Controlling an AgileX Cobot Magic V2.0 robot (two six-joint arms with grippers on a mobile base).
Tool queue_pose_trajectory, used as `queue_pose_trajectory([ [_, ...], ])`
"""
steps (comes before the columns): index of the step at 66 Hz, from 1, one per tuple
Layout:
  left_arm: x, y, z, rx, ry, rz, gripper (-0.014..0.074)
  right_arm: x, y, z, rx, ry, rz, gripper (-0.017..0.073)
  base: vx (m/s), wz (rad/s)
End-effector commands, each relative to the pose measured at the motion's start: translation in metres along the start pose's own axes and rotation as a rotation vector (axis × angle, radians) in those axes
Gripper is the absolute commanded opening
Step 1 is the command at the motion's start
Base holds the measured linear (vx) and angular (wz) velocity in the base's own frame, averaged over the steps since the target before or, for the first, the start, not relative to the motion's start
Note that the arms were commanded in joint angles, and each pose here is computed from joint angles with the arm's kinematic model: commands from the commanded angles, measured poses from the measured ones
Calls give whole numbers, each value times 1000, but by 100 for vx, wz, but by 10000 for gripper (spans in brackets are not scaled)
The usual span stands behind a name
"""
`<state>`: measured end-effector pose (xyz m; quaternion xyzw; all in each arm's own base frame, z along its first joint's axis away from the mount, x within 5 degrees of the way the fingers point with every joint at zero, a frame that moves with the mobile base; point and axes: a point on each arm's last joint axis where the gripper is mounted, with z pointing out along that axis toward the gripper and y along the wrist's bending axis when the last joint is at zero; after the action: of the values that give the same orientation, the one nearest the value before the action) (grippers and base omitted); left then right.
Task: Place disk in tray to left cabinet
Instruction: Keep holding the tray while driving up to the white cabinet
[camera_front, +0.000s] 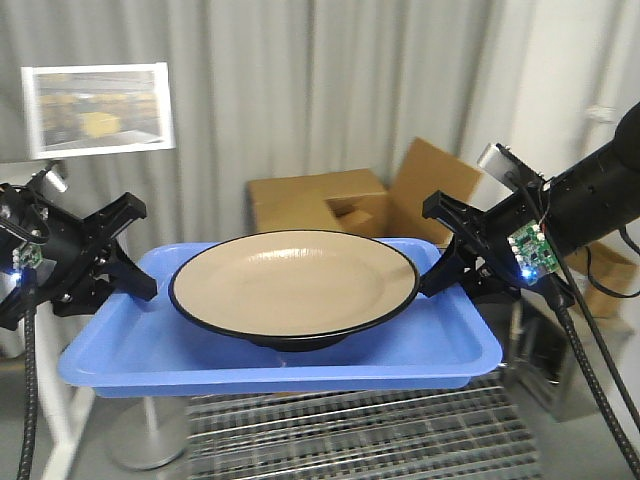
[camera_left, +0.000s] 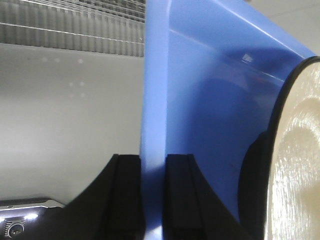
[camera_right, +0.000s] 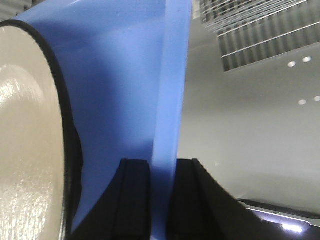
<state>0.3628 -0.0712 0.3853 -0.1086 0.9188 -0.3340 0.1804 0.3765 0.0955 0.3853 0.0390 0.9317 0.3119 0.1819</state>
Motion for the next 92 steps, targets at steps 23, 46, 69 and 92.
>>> queue_pose_trajectory([
  [23,13,-42,-25,227,-25,-12,0,12,40,-28,-215,-19,-12,-4,19,-70],
  [46,13,-42,-25,227,-25,-12,0,12,40,-28,-215,-19,-12,-4,18,-69],
  [69,13,-42,-26,228,-25,-12,0,12,40,-28,-213,-16,-13,-4,18,-68],
  [92,13,-42,-26,228,-25,-12,0,12,40,-28,-214,-15,-13,-4,16,-59],
])
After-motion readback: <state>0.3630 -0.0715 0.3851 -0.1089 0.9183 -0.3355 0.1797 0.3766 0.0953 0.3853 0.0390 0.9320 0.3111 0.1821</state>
